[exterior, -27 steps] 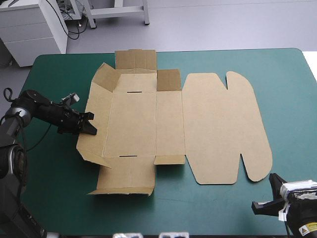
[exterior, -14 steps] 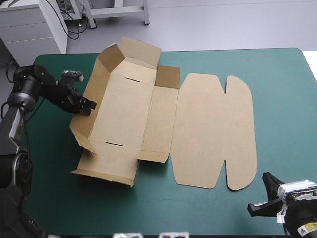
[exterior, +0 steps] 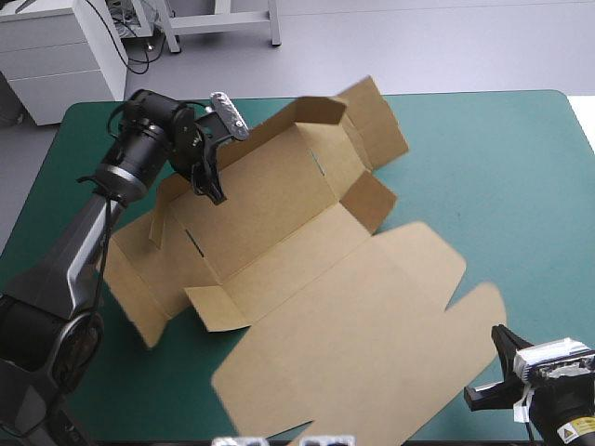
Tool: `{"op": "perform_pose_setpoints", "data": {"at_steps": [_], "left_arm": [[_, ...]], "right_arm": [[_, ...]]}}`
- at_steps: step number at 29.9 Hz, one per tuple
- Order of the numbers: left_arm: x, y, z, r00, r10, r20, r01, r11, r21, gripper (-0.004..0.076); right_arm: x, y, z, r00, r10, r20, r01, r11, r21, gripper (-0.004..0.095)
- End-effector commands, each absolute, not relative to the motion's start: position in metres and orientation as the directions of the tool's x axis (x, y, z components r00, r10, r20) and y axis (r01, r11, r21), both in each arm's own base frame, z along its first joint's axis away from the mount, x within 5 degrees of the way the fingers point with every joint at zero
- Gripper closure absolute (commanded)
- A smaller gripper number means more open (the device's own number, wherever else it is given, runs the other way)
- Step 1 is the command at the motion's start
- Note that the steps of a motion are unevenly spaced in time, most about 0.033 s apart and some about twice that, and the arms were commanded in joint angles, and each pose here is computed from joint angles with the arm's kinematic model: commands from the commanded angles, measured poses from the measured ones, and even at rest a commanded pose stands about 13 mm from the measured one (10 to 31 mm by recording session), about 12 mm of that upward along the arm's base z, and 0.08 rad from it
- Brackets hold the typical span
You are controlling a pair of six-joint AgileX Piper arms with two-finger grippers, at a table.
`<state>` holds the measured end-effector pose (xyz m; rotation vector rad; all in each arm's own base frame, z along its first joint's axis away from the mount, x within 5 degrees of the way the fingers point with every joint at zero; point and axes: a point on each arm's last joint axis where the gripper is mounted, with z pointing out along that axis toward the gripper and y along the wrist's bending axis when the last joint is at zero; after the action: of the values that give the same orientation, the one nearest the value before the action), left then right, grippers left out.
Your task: Fold the box
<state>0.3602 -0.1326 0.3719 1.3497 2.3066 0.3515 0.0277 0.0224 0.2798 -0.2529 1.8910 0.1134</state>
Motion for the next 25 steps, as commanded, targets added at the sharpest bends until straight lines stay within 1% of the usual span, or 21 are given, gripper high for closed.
{"op": "perform_pose_setpoints", "data": {"at_steps": [1, 7, 11, 15, 18, 21, 23, 25], "left_arm": [[0.339, -0.144, 0.407, -0.332, 0.920, -0.211, 0.723, 0.391, 0.570, 0.0731], [0.332, -0.175, 0.418, -0.194, 0.969, -0.153, 0.643, 0.243, 0.726, 0.0731], [0.323, -0.199, 0.425, -0.100, 0.987, -0.123, 0.581, 0.158, 0.798, 0.0731], [0.310, -0.224, 0.431, -0.033, 0.990, -0.139, 0.517, 0.136, 0.845, 0.0731], [0.300, -0.239, 0.431, -0.003, 0.995, -0.105, 0.475, 0.093, 0.875, 0.0731], [0.293, -0.249, 0.425, 0.028, 0.999, -0.043, 0.440, 0.026, 0.898, 0.0731], [0.289, -0.257, 0.421, 0.038, 0.998, -0.050, 0.420, 0.029, 0.907, 0.0731], [0.286, -0.262, 0.415, 0.050, 0.998, -0.033, 0.383, 0.011, 0.923, 0.0731]], "right_arm": [[0.030, 0.022, 0.294, -0.241, -0.106, -0.965, -0.213, 0.975, -0.054, 0.0927], [0.030, 0.022, 0.294, -0.241, -0.106, -0.965, -0.213, 0.975, -0.054, 0.0927], [0.030, 0.022, 0.294, -0.241, -0.106, -0.965, -0.213, 0.975, -0.054, 0.0927], [0.029, 0.022, 0.294, -0.244, -0.103, -0.964, -0.213, 0.976, -0.050, 0.0927], [0.029, 0.022, 0.294, -0.246, -0.103, -0.964, -0.214, 0.976, -0.050, 0.0926], [0.029, 0.022, 0.294, -0.248, -0.093, -0.964, -0.212, 0.977, -0.040, 0.0926], [0.029, 0.022, 0.294, -0.253, -0.077, -0.964, -0.208, 0.978, -0.023, 0.0926], [0.029, 0.022, 0.294, -0.256, -0.062, -0.965, -0.204, 0.979, -0.009, 0.0926]]}}
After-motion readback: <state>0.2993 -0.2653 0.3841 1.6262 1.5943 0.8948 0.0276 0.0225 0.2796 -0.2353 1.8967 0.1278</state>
